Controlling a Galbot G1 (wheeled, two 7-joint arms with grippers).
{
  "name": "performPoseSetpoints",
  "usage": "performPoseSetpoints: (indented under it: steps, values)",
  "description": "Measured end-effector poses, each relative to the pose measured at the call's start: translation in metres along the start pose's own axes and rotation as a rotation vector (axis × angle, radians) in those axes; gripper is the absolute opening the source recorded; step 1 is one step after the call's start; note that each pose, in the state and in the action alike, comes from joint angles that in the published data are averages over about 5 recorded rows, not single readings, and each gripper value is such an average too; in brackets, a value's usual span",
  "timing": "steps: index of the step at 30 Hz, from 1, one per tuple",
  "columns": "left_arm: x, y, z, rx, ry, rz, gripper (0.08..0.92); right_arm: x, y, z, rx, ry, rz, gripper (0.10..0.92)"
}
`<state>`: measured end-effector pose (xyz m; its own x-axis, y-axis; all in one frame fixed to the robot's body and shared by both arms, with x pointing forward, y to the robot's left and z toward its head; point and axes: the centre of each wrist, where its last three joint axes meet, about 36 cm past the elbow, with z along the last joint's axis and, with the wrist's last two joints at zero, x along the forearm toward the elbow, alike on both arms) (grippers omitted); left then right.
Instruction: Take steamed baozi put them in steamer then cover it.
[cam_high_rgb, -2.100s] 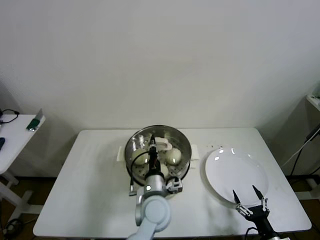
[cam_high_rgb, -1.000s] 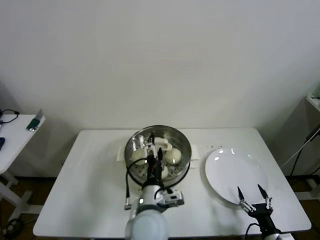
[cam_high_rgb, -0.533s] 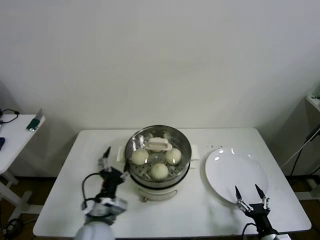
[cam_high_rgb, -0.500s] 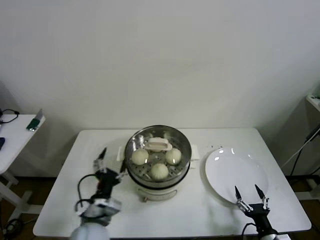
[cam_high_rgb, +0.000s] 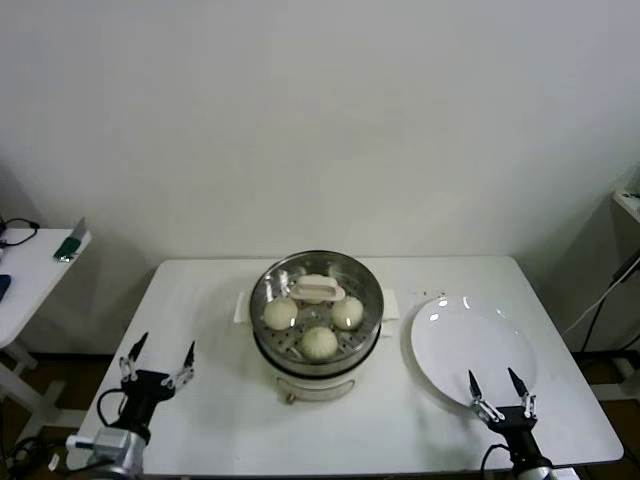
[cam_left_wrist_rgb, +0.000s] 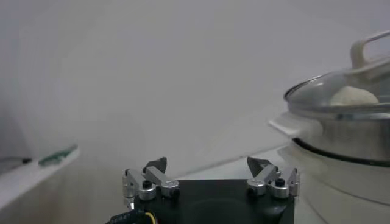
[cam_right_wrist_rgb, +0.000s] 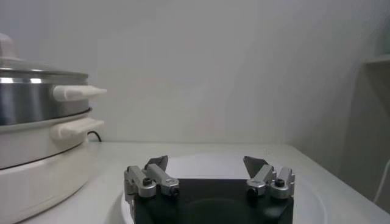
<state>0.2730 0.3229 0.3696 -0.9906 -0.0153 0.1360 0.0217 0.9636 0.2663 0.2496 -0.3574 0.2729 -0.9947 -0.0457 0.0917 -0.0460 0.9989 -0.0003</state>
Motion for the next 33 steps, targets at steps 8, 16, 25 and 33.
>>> performPoseSetpoints:
  steps: [8, 16, 25, 33]
  values:
    - [0.008, 0.006, 0.033, 0.106, 0.002, 0.005, 0.823, 0.000, 0.000, 0.001, -0.001, -0.006, 0.005, 0.823]
    - [0.013, 0.003, 0.051, 0.163, 0.000, 0.004, 0.823, -0.001, -0.002, 0.001, -0.001, -0.020, 0.018, 0.823]
    - [0.015, -0.002, 0.060, 0.198, 0.001, 0.003, 0.823, -0.001, -0.003, 0.000, -0.003, -0.027, 0.024, 0.823]
    - [0.018, -0.004, 0.062, 0.214, -0.005, 0.004, 0.823, -0.003, -0.002, -0.001, -0.005, -0.031, 0.026, 0.823]
